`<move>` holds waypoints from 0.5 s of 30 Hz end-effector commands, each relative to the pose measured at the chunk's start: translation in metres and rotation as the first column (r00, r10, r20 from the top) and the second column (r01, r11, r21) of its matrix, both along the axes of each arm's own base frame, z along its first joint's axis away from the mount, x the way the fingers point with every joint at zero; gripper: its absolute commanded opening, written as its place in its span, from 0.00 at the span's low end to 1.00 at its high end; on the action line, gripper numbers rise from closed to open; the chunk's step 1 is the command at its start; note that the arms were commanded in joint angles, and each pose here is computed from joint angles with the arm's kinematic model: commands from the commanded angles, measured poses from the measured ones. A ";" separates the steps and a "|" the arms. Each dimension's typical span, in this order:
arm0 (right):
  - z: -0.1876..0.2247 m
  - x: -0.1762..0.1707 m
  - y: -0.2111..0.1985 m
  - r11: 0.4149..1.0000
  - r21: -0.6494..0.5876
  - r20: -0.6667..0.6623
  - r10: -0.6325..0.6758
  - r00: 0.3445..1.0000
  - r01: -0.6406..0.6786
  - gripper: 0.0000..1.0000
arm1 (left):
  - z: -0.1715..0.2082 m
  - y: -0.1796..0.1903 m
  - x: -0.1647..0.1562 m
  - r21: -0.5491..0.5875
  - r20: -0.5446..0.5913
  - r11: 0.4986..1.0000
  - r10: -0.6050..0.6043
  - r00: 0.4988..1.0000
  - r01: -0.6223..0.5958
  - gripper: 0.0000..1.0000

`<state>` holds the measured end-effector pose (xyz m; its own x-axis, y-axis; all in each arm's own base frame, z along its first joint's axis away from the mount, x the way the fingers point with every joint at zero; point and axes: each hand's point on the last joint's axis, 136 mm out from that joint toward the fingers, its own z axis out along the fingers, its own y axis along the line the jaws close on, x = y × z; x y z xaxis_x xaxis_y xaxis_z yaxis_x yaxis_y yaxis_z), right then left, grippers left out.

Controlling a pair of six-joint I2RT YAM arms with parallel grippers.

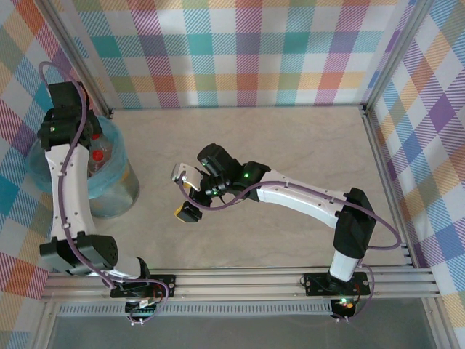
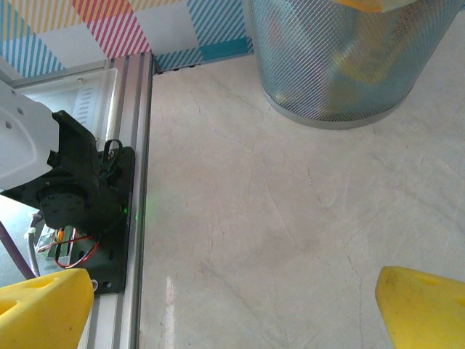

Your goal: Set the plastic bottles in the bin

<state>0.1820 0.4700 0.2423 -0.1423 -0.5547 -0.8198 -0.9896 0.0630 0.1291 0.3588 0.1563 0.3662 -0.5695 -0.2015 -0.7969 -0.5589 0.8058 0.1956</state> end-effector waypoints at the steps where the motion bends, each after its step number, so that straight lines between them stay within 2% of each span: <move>1: 0.012 -0.005 0.001 1.000 0.013 0.004 0.011 1.000 -0.011 1.00 | -0.036 0.030 -0.023 0.039 -0.185 0.993 0.119 0.975 -0.114 0.53; 2: 0.012 -0.005 0.001 1.000 0.011 0.003 0.011 1.000 -0.011 1.00 | -0.037 0.045 -0.030 0.043 -0.189 0.986 0.166 0.968 -0.160 0.53; 5: 0.013 -0.006 0.001 1.000 0.012 0.002 0.013 1.000 -0.013 1.00 | -0.038 0.060 -0.034 0.039 -0.181 0.978 0.207 0.961 -0.204 0.54; 15: 0.014 -0.005 0.000 1.000 0.001 0.009 0.018 1.000 -0.018 1.00 | -0.066 0.075 -0.009 -0.026 -0.244 0.978 0.194 0.950 -0.206 0.62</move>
<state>0.1803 0.4673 0.2403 -0.1500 -0.5702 -0.8077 -0.9883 0.0647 0.1379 0.3469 0.2420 0.3340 -0.6127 -0.3169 -0.7240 -0.7025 0.6380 0.3153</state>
